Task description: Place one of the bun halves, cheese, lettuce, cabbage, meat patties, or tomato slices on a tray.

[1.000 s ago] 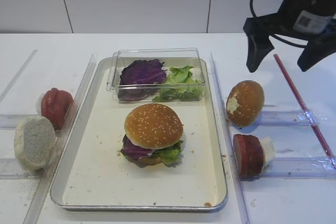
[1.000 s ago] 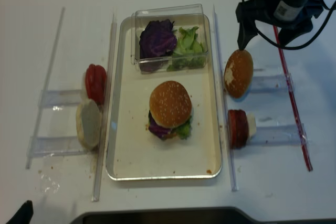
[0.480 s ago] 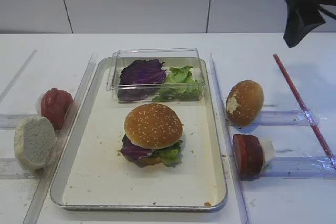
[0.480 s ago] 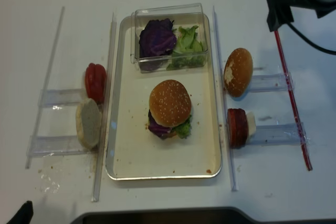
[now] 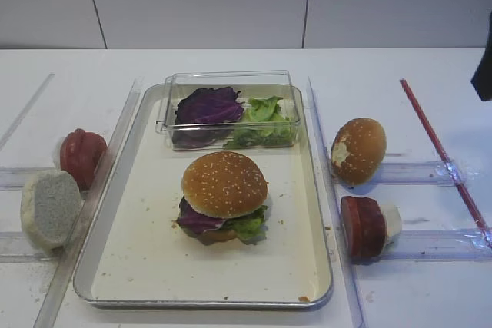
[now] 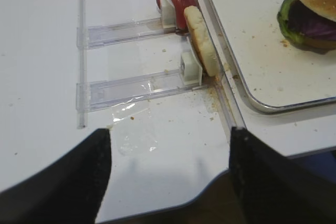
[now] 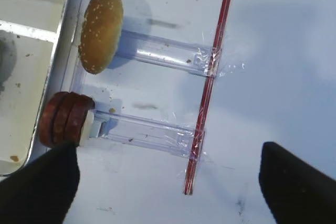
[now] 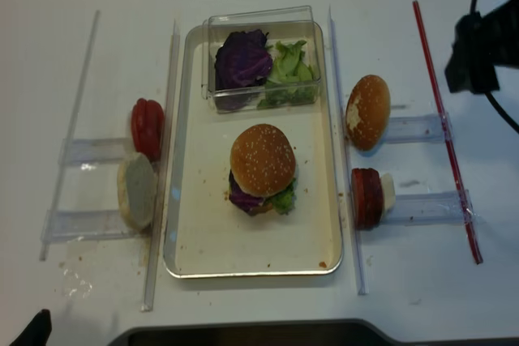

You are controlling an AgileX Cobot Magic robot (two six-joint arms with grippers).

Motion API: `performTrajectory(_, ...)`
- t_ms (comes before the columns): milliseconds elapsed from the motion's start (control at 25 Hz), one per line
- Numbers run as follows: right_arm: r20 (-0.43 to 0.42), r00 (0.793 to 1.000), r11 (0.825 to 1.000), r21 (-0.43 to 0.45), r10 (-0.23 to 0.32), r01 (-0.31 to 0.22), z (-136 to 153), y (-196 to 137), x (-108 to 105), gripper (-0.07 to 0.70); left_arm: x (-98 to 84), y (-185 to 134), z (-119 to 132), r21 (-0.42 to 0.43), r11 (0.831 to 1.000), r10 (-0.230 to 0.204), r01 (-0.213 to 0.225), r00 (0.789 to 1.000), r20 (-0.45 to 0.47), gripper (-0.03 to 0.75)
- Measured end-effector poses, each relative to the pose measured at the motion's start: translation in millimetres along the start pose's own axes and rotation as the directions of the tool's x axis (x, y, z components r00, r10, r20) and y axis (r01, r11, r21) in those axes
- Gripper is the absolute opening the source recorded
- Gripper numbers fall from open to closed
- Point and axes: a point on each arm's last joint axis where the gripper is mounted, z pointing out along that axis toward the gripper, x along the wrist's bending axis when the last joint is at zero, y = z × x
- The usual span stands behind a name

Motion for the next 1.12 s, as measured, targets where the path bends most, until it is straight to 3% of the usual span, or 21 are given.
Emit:
performTrajectory(440, 0.004, 1.0, 0.992, -0.127, -0.007, 0.007, -35, -70, 2, 0.693, 0.0, 0, 0, 0.0, 1.0, 0.0, 0.0, 1.0, 0.0, 0.44)
performTrajectory(880, 0.002, 0.999, 0.987, -0.156, 0.037, -0.036, -25, -137, 1, 0.693, 0.0, 0, 0, 0.0, 1.0, 0.0, 0.0, 1.0, 0.0, 0.44)
performTrajectory(1120, 0.0, 0.999, 0.976, -0.216, 0.032, -0.031, -23, -168, 1, 0.693, 0.0, 0, 0, 0.0, 1.0, 0.0, 0.0, 1.0, 0.0, 0.44)
